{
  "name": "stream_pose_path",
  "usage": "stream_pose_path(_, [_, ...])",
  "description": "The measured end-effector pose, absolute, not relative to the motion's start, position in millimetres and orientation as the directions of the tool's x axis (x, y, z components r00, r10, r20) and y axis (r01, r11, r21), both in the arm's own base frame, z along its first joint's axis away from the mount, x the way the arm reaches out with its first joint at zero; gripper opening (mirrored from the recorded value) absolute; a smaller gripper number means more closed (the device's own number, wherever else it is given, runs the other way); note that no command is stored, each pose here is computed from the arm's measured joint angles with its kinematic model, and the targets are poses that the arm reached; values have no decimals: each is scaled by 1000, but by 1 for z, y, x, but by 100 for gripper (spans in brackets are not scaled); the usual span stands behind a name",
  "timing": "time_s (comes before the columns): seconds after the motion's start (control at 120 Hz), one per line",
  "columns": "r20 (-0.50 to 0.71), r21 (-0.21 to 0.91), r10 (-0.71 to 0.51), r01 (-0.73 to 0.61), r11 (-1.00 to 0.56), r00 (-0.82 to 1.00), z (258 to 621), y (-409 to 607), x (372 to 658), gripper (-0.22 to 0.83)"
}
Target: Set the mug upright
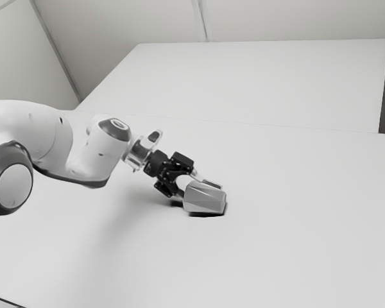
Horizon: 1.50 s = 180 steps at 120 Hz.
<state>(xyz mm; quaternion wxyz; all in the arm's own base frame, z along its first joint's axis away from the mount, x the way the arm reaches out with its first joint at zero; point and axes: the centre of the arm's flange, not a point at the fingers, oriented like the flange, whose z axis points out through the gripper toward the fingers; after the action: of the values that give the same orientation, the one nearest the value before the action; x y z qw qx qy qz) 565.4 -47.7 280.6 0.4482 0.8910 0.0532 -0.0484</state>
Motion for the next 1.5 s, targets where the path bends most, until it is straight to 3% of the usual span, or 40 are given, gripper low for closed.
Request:
stream_pose_path(0.5, [-127, 796, 63, 140, -589, 990, 279, -56, 565, 4])
stream_pose_path(0.6, [-127, 797, 65, 141, -588, 990, 280, -58, 565, -3])
stream_pose_path(0.833, [-111, 812, 70, 131, -569, 991, 291, -66, 567, -12])
stream_pose_path(1.167, [-58, 811, 75, 91, -577, 996, 322, -69, 567, -15])
stream_pose_path(1.367, [6, 673, 48, 32, -739, 999, 363, -65, 566, -16])
stream_pose_path(1.5, [27, 496, 37, 19, -868, 999, 377, -61, 567, -16])
